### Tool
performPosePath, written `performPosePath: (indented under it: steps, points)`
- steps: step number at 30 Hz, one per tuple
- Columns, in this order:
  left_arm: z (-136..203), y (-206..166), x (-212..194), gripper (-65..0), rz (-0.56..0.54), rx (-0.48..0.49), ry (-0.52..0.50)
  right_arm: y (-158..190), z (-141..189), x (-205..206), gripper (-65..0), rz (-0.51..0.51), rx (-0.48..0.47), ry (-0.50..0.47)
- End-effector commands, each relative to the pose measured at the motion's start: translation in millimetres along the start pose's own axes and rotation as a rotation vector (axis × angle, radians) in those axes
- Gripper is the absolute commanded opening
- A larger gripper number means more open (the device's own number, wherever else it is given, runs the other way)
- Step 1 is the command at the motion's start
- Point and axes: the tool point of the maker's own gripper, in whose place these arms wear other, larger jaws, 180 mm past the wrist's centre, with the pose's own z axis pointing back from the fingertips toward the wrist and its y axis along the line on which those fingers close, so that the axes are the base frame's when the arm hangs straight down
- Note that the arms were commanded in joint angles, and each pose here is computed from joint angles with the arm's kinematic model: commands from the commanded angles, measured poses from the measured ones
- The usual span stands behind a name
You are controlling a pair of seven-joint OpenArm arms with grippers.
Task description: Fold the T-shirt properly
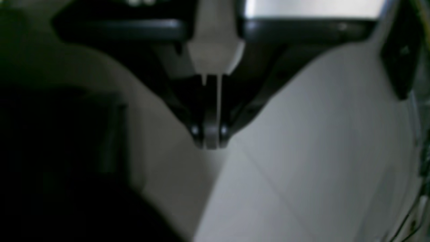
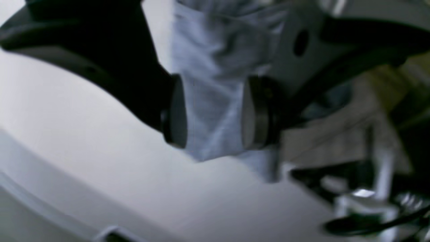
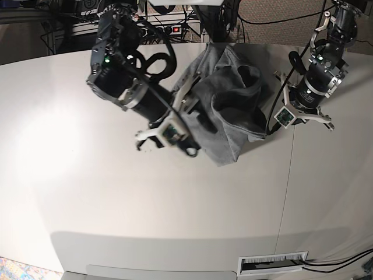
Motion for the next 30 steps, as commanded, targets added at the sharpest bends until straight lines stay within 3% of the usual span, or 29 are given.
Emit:
performPosePath:
  steps: [1,5,7,10,13,17,24,27,30]
  points:
    - [4,7,14,-65.0,0.011,0.011,-0.056,-8,5,15,-37.6,-0.001,-0.025,-0.065]
    - [10,-6,37,-64.8,0.097,-0.060,-0.149,-42,22,1,-37.6,-0.008,-0.130,-0.034]
    - [16,-8,50,-60.7,0.110,-0.075,-0.194,-54,30,-7,-37.9,0.000,-0.166,-0.009]
    - [24,-6,69,-53.3,0.099,-0.073,-0.244,-65,39,-22,-43.7,-0.006,-0.198,0.036]
    - [33,-5,84,-48.7,0.072,-0.064,-0.277,-72,43,-41,-43.9,-0.023,-0.211,0.091]
    - [44,-13,96,-46.5,-0.036,-0.083,-0.304,-76,47,-53,-43.9,-0.012,-0.218,0.135]
    - [55,-53,95,-46.5,-0.211,-0.282,-0.317,-76,46,-48,-43.9,-0.010,-0.217,0.108]
    - [56,-55,96,-46.4,-0.306,-0.286,-0.333,-76,46,-48,-43.9,-0.010,-0.217,0.107]
    - [58,-51,97,-41.9,-0.430,-0.275,-0.358,-76,46,-47,-43.9,-0.011,-0.215,0.104]
